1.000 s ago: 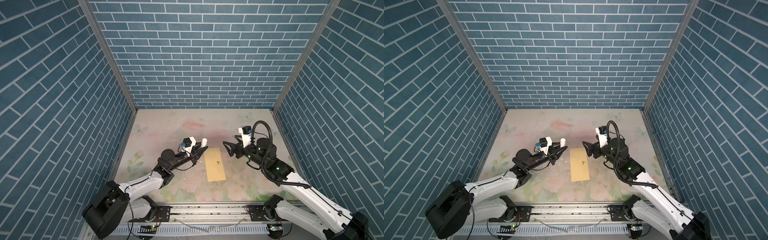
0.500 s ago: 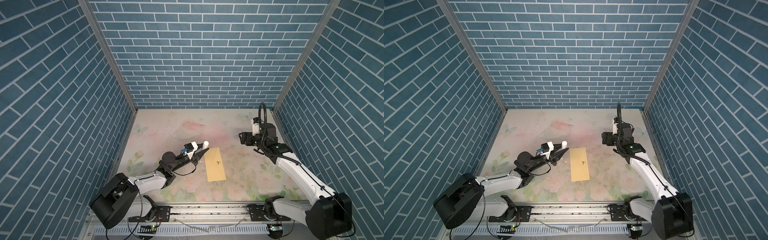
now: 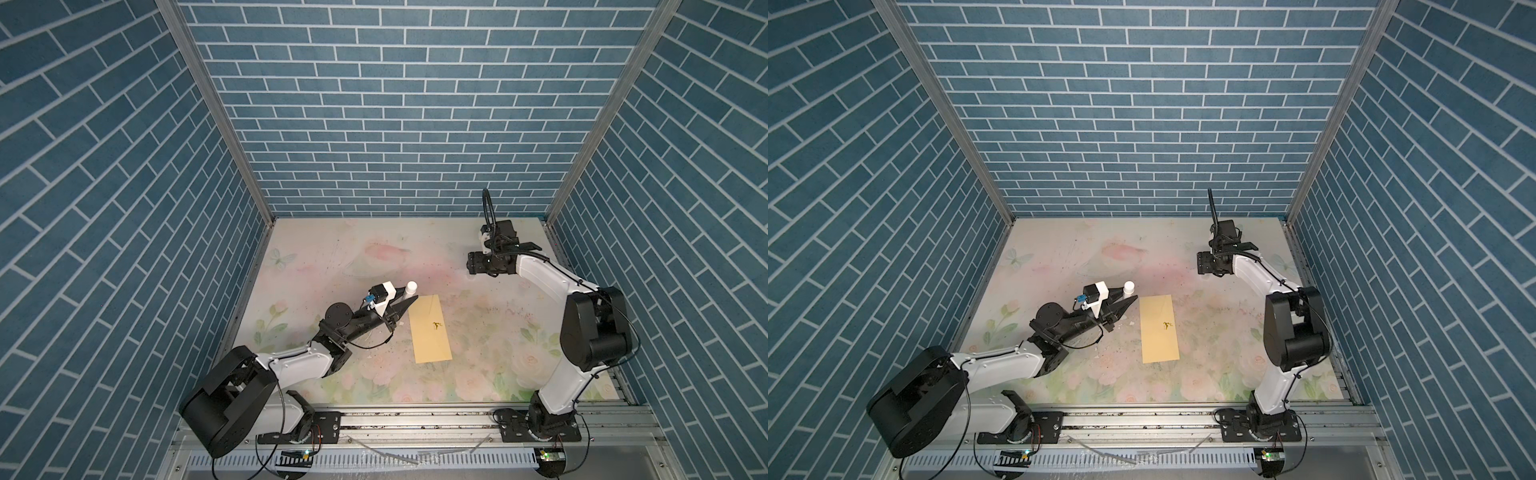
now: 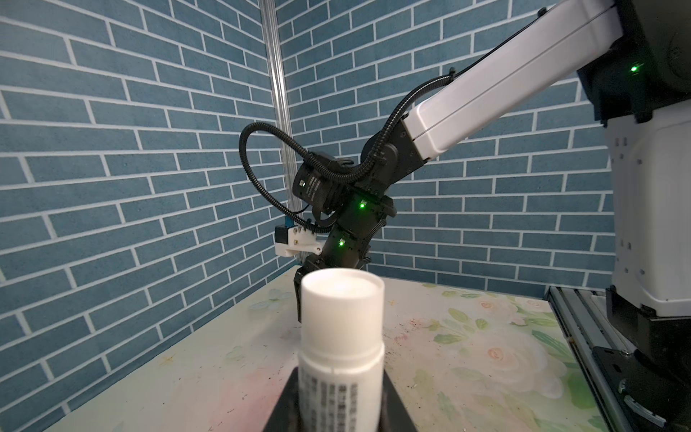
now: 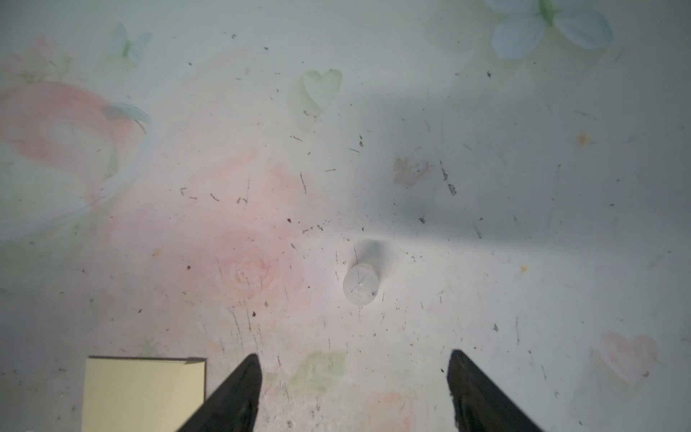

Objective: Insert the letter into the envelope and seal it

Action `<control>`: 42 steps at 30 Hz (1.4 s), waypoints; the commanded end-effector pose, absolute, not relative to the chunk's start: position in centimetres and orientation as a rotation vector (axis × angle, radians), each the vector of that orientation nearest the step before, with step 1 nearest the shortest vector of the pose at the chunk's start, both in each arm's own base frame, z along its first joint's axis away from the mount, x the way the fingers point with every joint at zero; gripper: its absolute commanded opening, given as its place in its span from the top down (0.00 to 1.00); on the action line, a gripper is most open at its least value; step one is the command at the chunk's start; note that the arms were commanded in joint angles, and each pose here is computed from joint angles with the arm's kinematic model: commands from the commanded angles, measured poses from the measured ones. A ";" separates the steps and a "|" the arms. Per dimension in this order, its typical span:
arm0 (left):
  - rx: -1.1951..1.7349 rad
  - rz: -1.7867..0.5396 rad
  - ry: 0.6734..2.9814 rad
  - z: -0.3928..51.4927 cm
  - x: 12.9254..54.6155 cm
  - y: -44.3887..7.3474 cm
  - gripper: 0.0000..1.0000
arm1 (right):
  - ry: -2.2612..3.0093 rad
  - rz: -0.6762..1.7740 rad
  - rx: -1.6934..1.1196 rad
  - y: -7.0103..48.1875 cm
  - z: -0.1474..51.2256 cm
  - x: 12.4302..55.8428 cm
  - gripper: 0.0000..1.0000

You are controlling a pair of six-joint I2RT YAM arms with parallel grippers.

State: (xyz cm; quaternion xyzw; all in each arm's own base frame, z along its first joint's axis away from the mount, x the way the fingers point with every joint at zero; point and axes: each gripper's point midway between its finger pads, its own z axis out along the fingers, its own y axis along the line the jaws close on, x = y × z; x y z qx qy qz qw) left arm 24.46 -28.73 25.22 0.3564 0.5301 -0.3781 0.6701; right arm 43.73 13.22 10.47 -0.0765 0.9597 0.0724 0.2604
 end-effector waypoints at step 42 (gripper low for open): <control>0.764 -0.895 1.219 25.0 25.2 -29.2 1.00 | 2.731 0.155 -0.271 13.7 5.2 46.4 0.79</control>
